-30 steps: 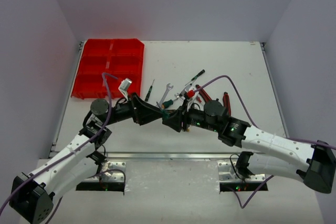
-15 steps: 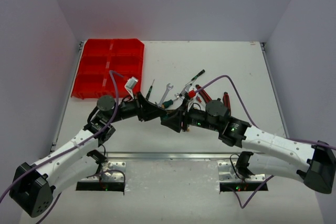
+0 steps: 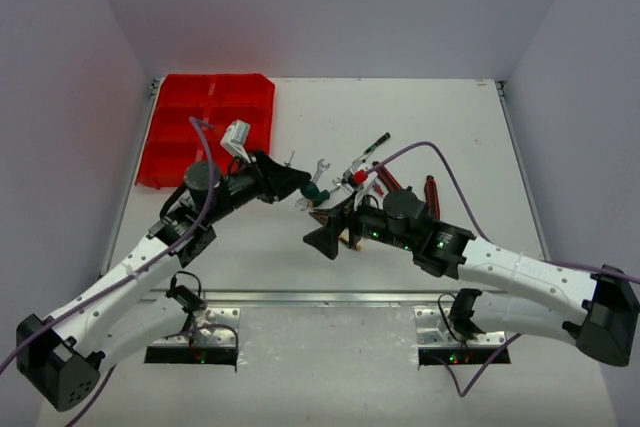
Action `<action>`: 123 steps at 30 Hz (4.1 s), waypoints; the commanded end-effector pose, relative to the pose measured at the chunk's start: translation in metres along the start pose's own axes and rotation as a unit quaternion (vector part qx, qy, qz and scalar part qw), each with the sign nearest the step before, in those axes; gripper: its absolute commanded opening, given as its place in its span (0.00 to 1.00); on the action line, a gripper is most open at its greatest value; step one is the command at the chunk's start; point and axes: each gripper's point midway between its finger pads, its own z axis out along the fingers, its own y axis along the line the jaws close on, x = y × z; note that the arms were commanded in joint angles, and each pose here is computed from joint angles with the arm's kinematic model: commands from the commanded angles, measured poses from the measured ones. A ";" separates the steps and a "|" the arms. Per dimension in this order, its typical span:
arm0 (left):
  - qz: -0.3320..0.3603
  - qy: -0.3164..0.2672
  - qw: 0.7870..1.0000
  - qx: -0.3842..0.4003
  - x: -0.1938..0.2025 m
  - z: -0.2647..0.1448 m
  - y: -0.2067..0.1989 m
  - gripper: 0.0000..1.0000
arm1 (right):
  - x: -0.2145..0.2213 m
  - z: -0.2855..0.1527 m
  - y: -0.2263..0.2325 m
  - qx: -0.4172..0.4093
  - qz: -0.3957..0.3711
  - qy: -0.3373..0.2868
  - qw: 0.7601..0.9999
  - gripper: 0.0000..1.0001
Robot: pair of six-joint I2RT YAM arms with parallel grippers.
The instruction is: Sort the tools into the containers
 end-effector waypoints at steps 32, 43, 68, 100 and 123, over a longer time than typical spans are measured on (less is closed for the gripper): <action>0.004 -0.176 0.812 -0.557 -0.147 -0.047 0.241 1.00 | 0.042 -0.015 -0.114 0.262 0.014 0.136 0.955 0.99; 0.104 -0.136 0.919 -0.354 -0.129 -0.096 0.100 1.00 | 0.031 0.101 -0.192 0.286 -0.017 0.252 0.924 0.93; 0.150 -0.118 0.909 -0.371 -0.081 -0.123 0.128 1.00 | 0.081 0.118 -0.226 0.574 0.273 0.100 0.766 0.54; -0.009 0.034 0.999 -0.025 0.000 -0.049 0.038 1.00 | -0.014 0.066 -0.010 -0.102 -0.055 -0.016 0.993 0.00; -0.040 0.090 0.992 0.084 0.033 -0.016 -0.012 0.00 | -0.054 0.027 0.033 -0.171 -0.082 -0.079 0.979 0.00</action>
